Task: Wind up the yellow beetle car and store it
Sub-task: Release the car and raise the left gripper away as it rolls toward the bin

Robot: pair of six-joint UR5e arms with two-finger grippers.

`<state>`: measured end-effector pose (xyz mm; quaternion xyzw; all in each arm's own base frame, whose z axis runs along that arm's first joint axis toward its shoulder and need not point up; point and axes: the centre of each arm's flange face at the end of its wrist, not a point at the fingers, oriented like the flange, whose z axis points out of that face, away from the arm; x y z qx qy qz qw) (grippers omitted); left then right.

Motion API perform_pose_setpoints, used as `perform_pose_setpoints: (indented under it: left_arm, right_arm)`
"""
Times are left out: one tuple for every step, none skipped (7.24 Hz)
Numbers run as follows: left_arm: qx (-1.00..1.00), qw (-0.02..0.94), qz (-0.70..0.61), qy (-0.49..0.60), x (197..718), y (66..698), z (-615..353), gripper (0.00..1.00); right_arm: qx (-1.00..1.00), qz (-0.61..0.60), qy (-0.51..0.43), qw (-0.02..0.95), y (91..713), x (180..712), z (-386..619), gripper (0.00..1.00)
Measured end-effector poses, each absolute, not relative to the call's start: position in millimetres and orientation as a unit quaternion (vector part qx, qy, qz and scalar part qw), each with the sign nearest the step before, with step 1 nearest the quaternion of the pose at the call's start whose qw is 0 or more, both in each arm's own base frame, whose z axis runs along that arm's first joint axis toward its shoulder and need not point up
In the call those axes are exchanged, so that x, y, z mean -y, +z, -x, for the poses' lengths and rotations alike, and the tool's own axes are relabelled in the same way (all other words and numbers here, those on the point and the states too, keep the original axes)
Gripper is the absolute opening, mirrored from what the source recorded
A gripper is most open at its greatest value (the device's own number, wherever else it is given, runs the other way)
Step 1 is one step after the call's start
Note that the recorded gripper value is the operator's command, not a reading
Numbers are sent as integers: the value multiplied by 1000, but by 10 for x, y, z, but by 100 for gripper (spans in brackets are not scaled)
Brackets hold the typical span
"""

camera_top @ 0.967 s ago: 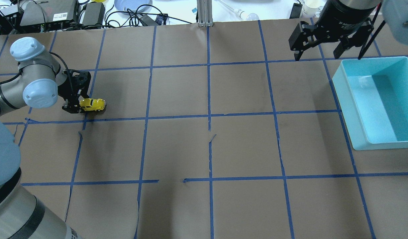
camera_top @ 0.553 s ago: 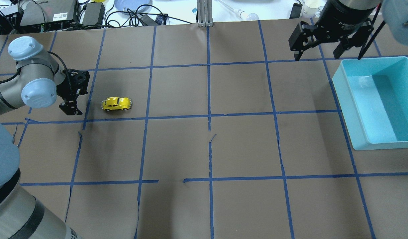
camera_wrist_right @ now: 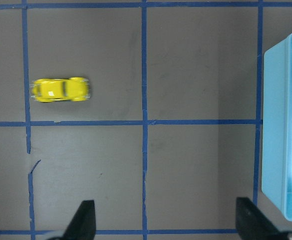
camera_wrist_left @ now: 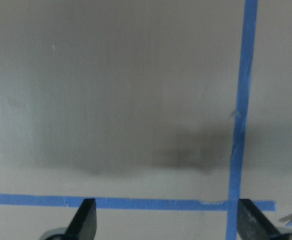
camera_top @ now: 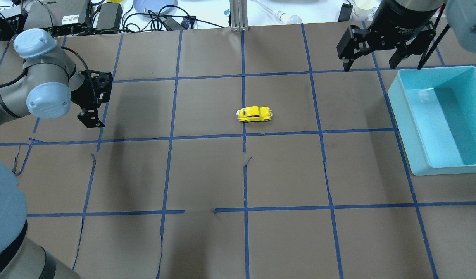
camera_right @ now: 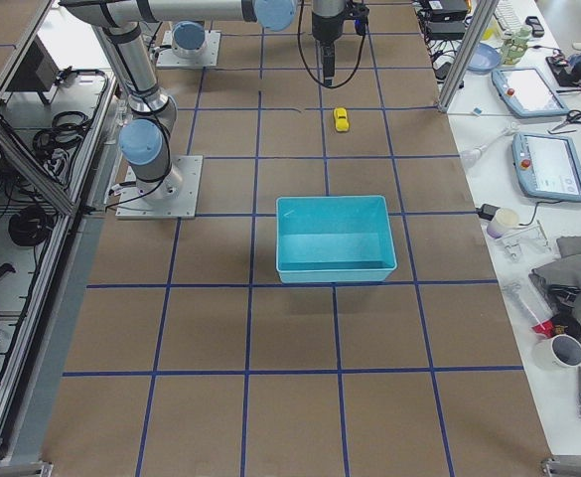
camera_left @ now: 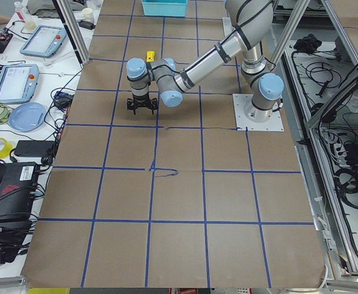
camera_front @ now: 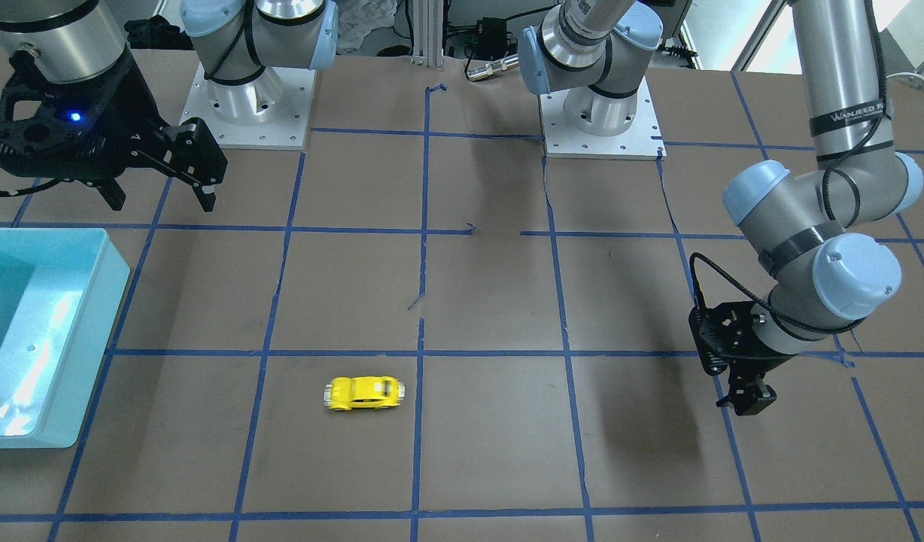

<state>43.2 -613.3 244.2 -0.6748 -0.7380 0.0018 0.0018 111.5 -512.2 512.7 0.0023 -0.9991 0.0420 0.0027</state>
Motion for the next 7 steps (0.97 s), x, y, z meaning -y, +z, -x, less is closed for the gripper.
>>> perform_pose_setpoints:
  left_arm:
    - [754, 15, 657, 9, 6109, 2629, -171, 100]
    - [770, 23, 637, 16, 6073, 2811, 39, 100]
    - [792, 24, 610, 21, 6029, 3007, 232, 100]
    - [819, 23, 573, 23, 5991, 3220, 441, 100]
    - [844, 25, 535, 22, 5936, 3422, 644, 100]
    - [866, 27, 499, 18, 5847, 3643, 803, 100]
    - [886, 30, 462, 14, 5732, 3874, 885, 100]
  right_arm:
    - [999, -2, 42, 3, 5127, 5121, -1115, 100]
    - [999, -2, 42, 3, 5126, 5121, -1115, 100]
    - [999, -2, 42, 3, 5126, 5121, -1115, 100]
    - [999, -2, 42, 3, 5126, 5121, -1115, 100]
    - [999, -2, 42, 3, 5126, 5121, -1115, 100]
    - [999, -2, 42, 3, 5126, 5123, -1113, 100]
    - [999, -2, 42, 3, 5135, 5131, -1110, 100]
